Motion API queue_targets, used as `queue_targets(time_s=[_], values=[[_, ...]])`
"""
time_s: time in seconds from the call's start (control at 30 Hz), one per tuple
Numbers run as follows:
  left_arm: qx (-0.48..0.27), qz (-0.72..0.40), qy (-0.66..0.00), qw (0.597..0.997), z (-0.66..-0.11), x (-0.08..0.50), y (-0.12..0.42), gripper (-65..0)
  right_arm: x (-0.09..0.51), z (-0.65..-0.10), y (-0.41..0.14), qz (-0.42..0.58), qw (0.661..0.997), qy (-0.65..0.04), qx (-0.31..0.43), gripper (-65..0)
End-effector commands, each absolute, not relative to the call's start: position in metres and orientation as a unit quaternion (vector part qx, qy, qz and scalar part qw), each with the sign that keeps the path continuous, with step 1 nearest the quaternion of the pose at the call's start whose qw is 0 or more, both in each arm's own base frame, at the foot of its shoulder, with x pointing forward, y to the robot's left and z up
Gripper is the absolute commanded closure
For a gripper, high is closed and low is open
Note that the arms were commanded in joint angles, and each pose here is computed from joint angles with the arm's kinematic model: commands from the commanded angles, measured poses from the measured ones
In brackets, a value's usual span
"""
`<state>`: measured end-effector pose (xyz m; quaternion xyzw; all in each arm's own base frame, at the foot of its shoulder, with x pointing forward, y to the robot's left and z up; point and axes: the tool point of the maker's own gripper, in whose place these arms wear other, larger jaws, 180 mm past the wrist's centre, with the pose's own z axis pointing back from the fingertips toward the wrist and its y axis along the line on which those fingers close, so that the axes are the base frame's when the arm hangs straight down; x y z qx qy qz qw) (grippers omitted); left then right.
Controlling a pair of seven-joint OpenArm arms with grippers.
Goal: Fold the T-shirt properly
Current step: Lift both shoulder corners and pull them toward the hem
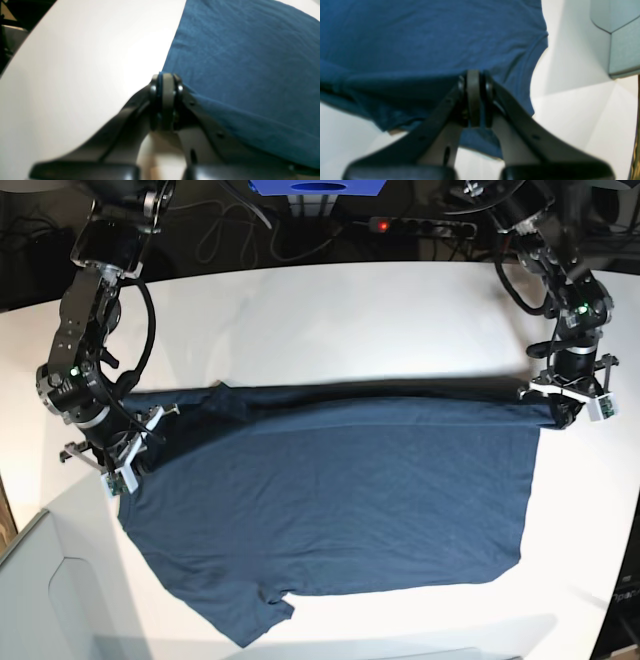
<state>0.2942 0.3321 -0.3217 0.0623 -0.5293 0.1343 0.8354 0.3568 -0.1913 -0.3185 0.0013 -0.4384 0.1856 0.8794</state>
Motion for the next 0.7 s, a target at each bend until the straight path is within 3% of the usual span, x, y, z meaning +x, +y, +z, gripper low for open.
queue_targets(time_s=[0.0, 0.67], values=[[0.067, 0.132, -0.553, 0.820, -0.306, 0.304, 0.338, 0.0, 0.371, -0.300, -0.192, 0.192, 0.864, -0.466, 0.001, -0.1], [0.031, 0.142, -0.568, 0.810, -0.300, 0.363, 0.340, 0.0, 0.426, -0.290, -0.193, 0.174, 0.856, -0.485, 0.035, -0.1]])
